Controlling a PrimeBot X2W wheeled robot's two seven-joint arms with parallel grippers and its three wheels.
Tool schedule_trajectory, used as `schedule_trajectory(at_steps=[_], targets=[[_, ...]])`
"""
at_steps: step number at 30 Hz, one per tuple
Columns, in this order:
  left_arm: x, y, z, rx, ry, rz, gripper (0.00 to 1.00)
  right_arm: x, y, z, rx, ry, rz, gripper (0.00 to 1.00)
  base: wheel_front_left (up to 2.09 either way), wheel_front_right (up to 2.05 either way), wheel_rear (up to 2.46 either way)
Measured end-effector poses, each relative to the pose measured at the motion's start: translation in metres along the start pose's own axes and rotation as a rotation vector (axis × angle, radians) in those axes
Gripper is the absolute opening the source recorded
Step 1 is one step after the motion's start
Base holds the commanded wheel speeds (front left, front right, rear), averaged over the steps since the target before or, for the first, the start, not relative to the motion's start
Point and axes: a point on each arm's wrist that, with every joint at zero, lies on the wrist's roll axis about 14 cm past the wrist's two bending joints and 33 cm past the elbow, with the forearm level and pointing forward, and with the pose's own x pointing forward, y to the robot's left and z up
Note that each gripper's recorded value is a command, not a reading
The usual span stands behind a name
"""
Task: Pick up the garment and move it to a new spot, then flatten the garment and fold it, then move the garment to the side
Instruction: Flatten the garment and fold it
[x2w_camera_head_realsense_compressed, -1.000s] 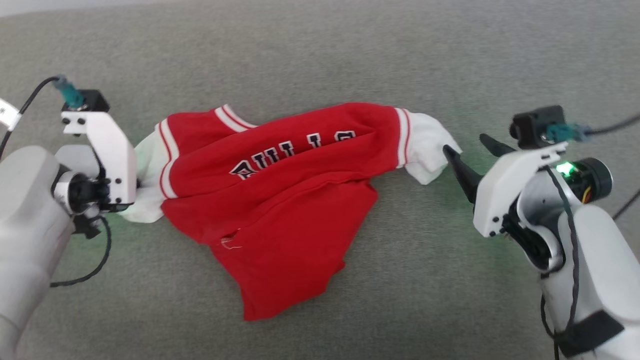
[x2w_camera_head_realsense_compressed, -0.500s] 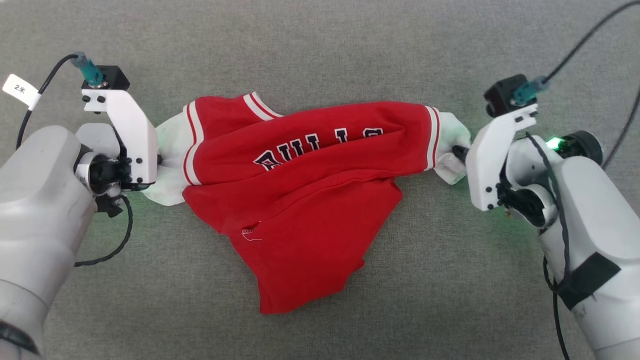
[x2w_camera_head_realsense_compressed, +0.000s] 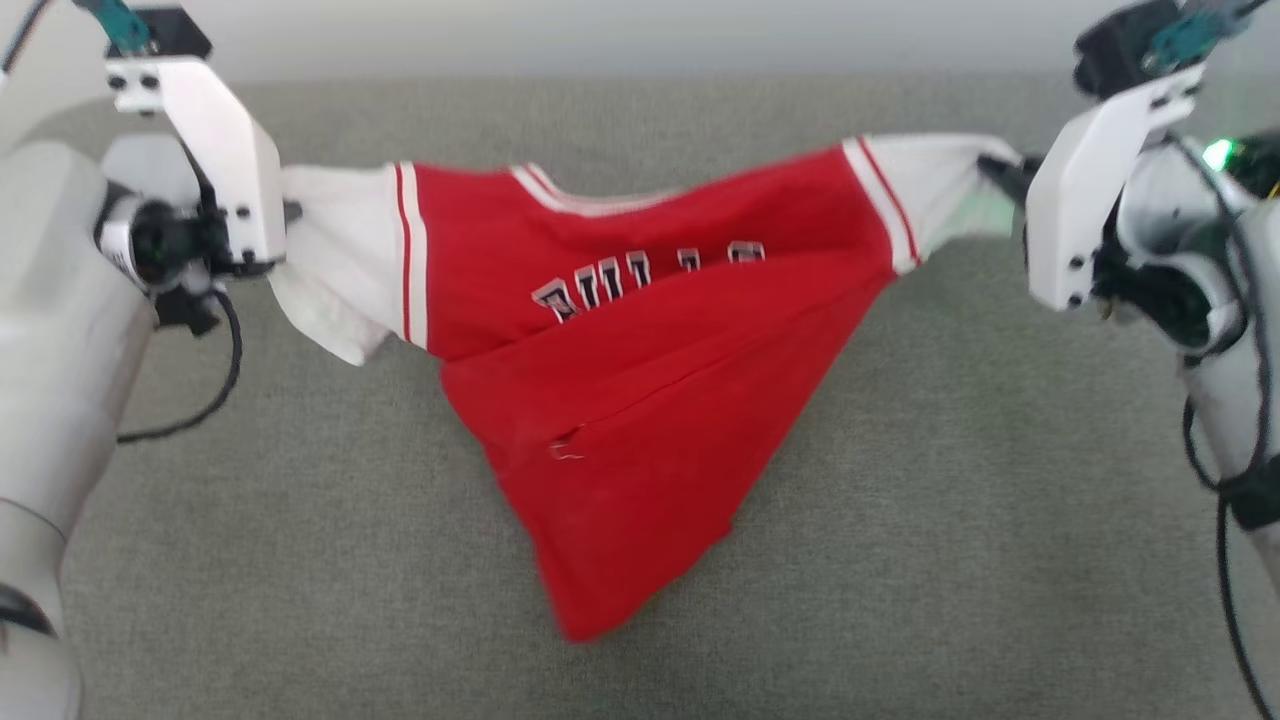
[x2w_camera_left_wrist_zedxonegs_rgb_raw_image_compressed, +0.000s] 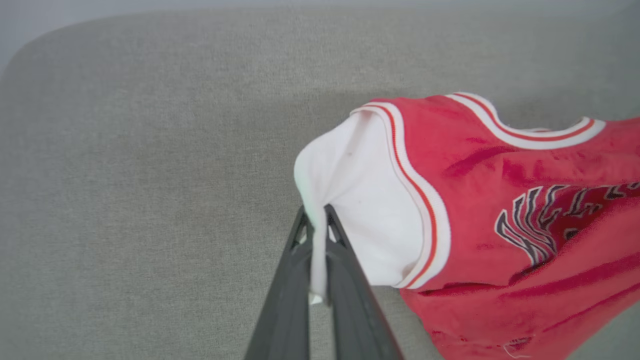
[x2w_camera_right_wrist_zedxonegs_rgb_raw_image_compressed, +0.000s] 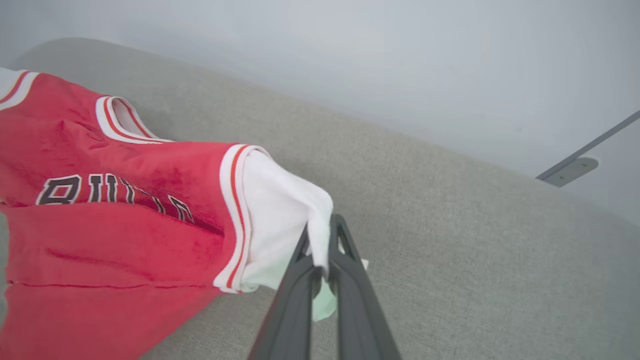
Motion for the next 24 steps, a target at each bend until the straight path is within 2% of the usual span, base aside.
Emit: schedule_trajectory(at_steps=[12, 19, 24], targets=[[-0.106, -0.04, 0.108, 0.052, -0.356, -0.064, 0.0, -0.094, 0.004, 0.124, -0.103, -0.355, -0.06, 0.0, 0.0, 0.0, 0.0], [-0.146, -0.058, 0.139, 0.076, -0.476, -0.093, 0.0, -0.135, 0.01, 0.169, -0.143, -0.498, -0.085, 0.0, 0.0, 0.0, 0.0], [-0.157, -0.066, 0.151, 0.084, -0.517, -0.109, 0.0, -0.143, 0.011, 0.184, -0.16, -0.536, -0.096, 0.0, 0.0, 0.0, 0.0]])
